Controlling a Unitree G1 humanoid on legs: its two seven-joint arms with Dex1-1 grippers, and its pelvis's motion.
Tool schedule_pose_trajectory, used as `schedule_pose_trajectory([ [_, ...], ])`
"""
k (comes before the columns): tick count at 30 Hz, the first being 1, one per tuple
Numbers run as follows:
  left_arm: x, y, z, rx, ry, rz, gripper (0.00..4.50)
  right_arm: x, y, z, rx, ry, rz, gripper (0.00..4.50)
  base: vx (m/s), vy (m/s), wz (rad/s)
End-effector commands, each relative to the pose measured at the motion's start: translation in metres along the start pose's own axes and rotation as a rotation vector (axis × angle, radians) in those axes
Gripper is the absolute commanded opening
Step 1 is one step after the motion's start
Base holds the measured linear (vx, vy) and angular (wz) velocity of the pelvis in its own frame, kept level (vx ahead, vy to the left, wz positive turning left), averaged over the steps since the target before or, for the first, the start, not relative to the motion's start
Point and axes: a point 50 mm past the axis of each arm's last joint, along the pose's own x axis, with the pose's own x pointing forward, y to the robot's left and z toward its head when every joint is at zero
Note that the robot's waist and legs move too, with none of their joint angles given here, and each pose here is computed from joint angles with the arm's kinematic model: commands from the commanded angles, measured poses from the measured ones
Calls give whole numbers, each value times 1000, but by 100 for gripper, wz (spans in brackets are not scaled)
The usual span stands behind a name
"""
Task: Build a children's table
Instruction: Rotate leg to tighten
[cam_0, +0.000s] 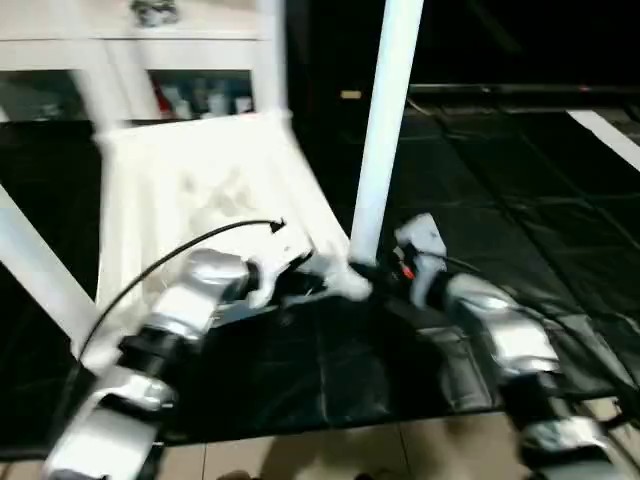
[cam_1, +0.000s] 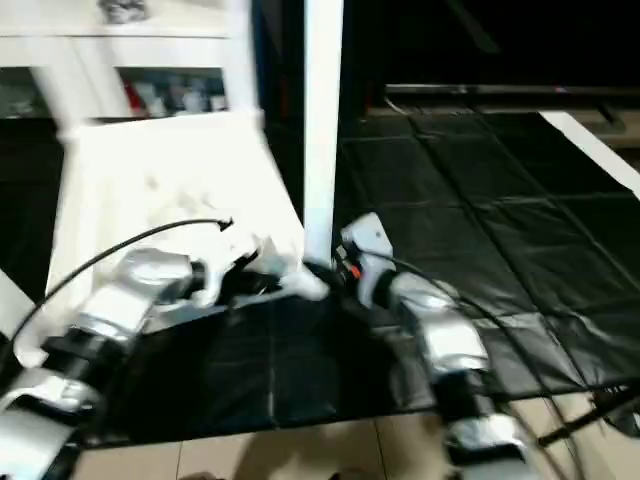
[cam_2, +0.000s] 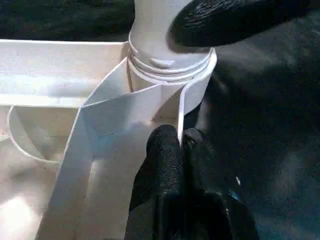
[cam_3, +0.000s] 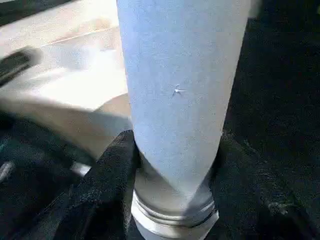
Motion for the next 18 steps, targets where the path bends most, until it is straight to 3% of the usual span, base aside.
schedule_pose_trajectory([
  [1, 10, -4, 32, 28, -109, 70, 0, 18, 20, -13, 32, 82, -13, 198, 0, 0, 0],
  [6, 20, -13, 34, 8, -123, 94, 0, 30, 23, -6, 18, 81, -85, 196, 0, 0, 0],
  [11, 18, -9, 32, 8, -116, 111, 0, 23, 16, -4, 27, 59, -93, 196, 0, 0, 0],
  [14, 13, -5, 29, 18, -109, 111, 0, 14, 5, -4, 46, 43, -113, 266, 0, 0, 0],
  [18, 6, 0, 23, 47, -92, 86, 0, -1, -12, -1, 48, 0, -93, 293, 0, 0, 0],
])
